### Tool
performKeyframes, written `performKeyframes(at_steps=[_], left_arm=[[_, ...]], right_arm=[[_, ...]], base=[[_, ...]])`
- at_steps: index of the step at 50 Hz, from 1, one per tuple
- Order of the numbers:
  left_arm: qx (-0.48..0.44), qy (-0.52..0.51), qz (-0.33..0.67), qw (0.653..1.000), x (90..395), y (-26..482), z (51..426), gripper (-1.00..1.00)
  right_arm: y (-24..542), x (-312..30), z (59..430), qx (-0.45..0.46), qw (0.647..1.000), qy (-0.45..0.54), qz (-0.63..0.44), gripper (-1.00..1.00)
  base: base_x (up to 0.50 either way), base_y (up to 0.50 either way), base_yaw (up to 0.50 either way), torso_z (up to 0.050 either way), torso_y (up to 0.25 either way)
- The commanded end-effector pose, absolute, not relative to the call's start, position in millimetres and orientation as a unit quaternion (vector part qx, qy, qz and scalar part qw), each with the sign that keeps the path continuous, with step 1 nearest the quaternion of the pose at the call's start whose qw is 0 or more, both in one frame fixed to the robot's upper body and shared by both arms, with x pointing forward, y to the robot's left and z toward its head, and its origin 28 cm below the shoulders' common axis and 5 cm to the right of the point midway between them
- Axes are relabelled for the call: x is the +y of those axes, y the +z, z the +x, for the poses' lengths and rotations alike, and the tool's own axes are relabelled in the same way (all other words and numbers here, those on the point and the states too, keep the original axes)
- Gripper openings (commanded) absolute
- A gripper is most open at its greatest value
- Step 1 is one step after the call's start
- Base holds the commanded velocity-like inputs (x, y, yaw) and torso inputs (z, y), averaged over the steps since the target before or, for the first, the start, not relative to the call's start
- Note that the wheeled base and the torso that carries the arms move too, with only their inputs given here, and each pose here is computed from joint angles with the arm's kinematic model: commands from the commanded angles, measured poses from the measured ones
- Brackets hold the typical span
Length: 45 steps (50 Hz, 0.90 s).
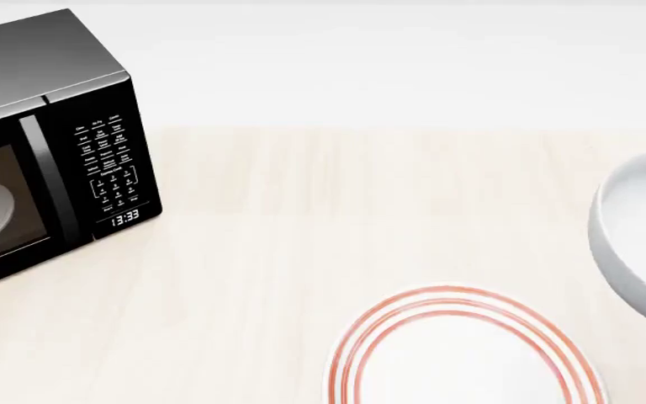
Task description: Put the white bowl to the right of the plate.
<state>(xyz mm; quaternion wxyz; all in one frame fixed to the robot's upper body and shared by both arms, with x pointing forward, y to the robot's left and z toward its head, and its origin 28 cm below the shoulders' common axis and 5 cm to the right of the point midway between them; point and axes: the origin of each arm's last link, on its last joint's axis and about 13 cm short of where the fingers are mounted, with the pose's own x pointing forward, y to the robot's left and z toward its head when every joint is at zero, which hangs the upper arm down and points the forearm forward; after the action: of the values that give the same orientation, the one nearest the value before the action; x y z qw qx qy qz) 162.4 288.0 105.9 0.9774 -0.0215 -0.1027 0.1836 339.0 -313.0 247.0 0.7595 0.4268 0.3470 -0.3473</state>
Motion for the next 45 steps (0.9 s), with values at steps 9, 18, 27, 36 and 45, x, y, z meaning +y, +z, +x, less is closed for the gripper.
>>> performKeyframes(at_steps=[9, 18, 27, 36, 45], left_arm=[[-0.100, 0.184, -0.018, 0.978, 287, 104, 164, 1.00], [-0.100, 0.185, -0.018, 0.977, 287, 104, 164, 1.00], [-0.099, 0.185, -0.017, 0.978, 287, 104, 164, 1.00], [-0.099, 0.185, -0.015, 0.978, 287, 104, 164, 1.00], [-0.099, 0.185, -0.015, 0.978, 286, 104, 164, 1.00]], right_arm=[[240, -338, 325, 0.317, 0.739, -0.363, 0.471, -1.00], [234, -349, 313, 0.311, 0.728, -0.373, 0.483, -1.00], [223, -355, 307, 0.310, 0.719, -0.392, 0.483, -1.00], [212, -357, 307, 0.316, 0.713, -0.398, 0.484, -1.00], [203, -356, 307, 0.323, 0.709, -0.402, 0.481, -1.00]], base=[[0.00, 0.00, 0.00, 0.000, 0.000], [0.00, 0.00, 0.00, 0.000, 0.000], [0.00, 0.00, 0.00, 0.000, 0.001], [0.00, 0.00, 0.00, 0.000, 0.000], [0.00, 0.00, 0.00, 0.000, 0.001]])
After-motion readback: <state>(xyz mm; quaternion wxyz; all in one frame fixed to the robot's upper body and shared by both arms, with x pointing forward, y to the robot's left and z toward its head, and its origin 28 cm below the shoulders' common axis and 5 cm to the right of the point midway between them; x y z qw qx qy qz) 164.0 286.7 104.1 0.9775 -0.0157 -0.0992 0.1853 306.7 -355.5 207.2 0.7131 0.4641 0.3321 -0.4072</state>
